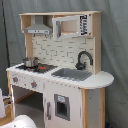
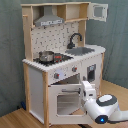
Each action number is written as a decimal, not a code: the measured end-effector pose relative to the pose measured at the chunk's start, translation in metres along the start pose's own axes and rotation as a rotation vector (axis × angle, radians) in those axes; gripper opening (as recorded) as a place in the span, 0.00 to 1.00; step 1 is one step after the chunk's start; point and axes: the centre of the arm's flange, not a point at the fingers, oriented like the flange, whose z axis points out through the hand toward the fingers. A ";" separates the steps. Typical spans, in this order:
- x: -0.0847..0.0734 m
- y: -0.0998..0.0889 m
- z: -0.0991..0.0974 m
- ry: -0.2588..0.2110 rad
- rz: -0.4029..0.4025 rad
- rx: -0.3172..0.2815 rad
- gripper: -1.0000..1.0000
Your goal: Play with the kitchen
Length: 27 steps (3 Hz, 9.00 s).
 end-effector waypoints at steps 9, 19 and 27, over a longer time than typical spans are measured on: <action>0.137 0.117 -0.082 0.029 -0.577 -0.017 1.00; 0.097 0.238 0.070 -0.535 -1.034 0.693 1.00; 0.042 0.206 0.155 -0.268 -1.132 1.279 1.00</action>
